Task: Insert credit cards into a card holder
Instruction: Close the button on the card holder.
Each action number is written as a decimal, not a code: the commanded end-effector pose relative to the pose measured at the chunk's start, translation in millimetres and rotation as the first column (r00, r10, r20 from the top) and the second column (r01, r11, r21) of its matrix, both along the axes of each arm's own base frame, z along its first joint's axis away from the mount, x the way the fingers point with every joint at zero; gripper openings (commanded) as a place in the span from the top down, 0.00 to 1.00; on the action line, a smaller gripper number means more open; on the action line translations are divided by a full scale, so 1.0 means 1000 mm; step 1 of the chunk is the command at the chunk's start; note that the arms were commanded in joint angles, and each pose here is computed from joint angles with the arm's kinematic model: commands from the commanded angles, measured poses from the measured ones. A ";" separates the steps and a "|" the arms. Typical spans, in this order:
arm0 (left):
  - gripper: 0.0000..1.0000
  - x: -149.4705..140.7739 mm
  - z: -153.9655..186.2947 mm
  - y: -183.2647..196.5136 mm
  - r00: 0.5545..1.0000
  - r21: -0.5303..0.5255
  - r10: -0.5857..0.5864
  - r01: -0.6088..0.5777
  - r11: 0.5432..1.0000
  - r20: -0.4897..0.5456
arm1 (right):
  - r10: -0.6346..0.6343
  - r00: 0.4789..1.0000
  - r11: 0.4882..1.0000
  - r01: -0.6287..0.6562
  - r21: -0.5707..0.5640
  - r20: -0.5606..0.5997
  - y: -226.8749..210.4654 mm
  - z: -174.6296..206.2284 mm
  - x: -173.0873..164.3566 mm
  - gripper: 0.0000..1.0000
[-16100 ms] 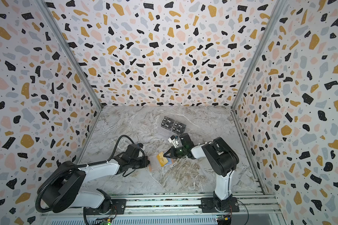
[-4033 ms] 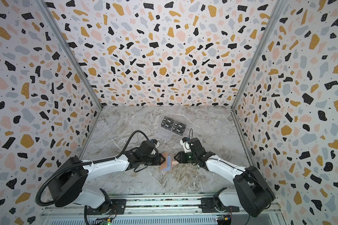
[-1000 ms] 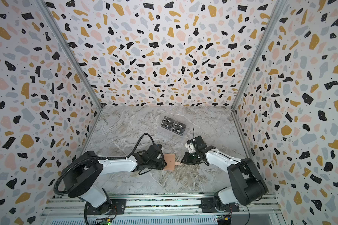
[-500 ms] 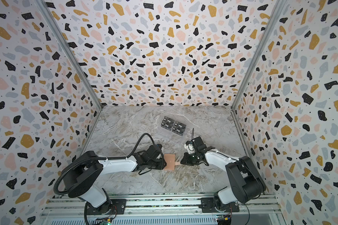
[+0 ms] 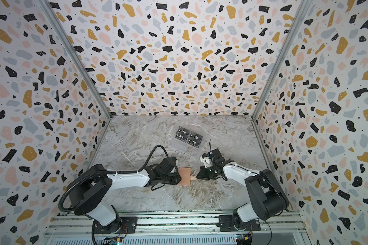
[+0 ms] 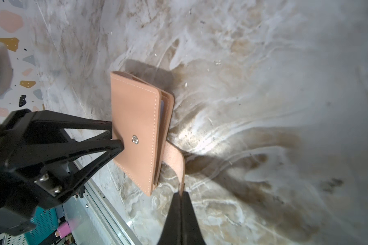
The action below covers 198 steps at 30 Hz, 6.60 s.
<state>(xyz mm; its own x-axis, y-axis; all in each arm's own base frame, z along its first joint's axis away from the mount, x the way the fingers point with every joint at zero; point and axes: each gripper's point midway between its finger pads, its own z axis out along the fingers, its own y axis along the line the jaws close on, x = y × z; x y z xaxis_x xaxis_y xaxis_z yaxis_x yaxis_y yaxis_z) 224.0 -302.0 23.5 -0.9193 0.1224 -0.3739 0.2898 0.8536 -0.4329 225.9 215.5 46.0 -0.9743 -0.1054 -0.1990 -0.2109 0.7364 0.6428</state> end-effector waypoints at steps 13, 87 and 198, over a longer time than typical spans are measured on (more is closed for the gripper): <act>0.68 -0.023 -0.033 0.032 0.997 0.122 0.031 -0.022 0.992 -0.076 | 0.150 0.985 0.964 -0.165 0.206 0.088 0.050 0.037 0.006 1.00; 0.68 -0.025 -0.035 0.030 0.997 0.100 0.030 -0.023 0.995 -0.077 | 0.407 0.914 0.866 -0.387 -0.317 -0.005 0.062 0.005 0.007 1.00; 0.70 -0.025 -0.033 0.032 0.997 0.080 0.043 -0.038 0.996 -0.065 | 0.386 0.902 0.765 -0.431 -0.478 -0.196 0.051 -0.076 -0.033 1.00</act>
<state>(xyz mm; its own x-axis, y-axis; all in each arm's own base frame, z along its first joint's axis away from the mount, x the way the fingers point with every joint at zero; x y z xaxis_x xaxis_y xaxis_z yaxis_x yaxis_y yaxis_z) 223.0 -298.4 23.5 -0.9120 0.0729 -0.4036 0.2728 0.8427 -0.4642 232.6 294.2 32.3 -0.8397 -0.5245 -0.1406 -0.5398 0.7783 0.3207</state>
